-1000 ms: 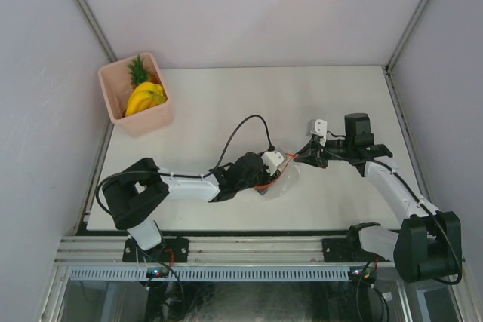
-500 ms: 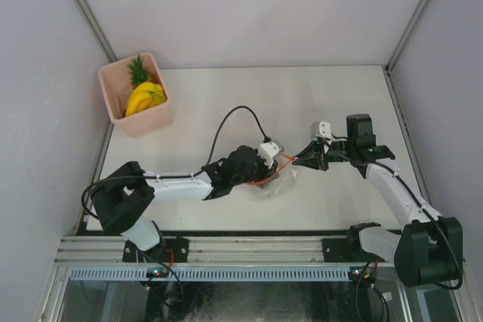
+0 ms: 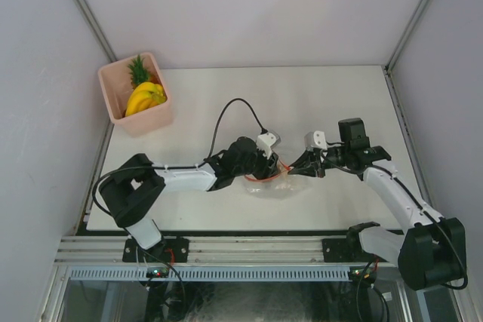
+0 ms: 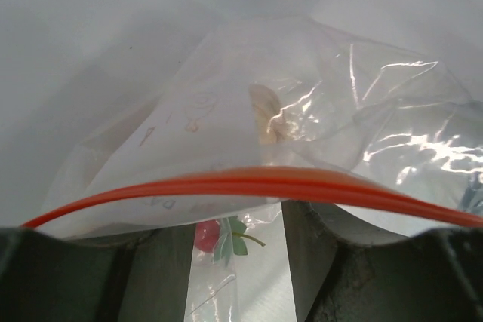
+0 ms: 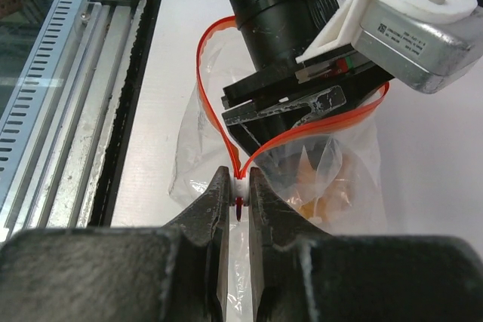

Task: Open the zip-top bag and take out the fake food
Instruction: Pick up the fake vegetable from the zipper food storage bag.

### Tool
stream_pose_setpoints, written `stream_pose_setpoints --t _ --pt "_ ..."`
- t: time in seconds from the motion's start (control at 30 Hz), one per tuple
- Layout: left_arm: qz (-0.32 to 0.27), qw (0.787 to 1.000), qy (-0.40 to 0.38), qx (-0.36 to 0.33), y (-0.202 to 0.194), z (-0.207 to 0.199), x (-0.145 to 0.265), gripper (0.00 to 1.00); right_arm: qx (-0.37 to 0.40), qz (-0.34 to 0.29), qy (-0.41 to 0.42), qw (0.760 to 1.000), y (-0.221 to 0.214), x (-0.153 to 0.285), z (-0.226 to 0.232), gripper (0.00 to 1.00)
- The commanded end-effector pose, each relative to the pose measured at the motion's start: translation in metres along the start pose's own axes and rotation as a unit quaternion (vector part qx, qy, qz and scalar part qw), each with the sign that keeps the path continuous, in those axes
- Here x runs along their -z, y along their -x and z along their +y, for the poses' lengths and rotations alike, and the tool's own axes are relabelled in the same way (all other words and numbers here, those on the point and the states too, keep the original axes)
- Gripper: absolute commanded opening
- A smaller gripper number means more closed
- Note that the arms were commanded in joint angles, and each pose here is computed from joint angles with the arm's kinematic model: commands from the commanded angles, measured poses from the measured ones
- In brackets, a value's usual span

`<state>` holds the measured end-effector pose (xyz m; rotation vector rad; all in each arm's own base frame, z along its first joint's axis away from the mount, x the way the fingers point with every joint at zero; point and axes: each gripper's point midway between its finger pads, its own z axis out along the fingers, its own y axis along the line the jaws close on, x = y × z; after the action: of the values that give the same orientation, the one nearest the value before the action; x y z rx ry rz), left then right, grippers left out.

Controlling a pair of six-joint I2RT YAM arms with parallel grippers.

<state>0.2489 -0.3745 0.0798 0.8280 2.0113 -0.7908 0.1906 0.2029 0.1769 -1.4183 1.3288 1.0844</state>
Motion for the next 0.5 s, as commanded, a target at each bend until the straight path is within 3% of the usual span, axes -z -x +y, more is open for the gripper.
stream_pose_setpoints --t 0.0,0.13,0.23,0.47 --pt "-0.055 0.997 -0.056 -0.011 0.045 -0.02 -0.004 0.51 0.008 -0.002 0.0 1.0 0.0 -0.001 -0.003 0.07" --pt "-0.048 0.997 -0.068 0.005 0.038 -0.024 -0.001 0.43 0.02 -0.019 0.008 1.0 0.009 0.001 0.003 0.2" --pt "-0.045 0.997 -0.067 0.016 0.034 -0.023 0.006 0.35 0.022 -0.031 0.003 0.999 0.022 0.011 0.003 0.23" --pt "-0.052 0.993 -0.105 0.013 0.037 -0.034 0.028 0.34 0.012 -0.037 -0.052 0.998 0.031 0.039 -0.013 0.24"
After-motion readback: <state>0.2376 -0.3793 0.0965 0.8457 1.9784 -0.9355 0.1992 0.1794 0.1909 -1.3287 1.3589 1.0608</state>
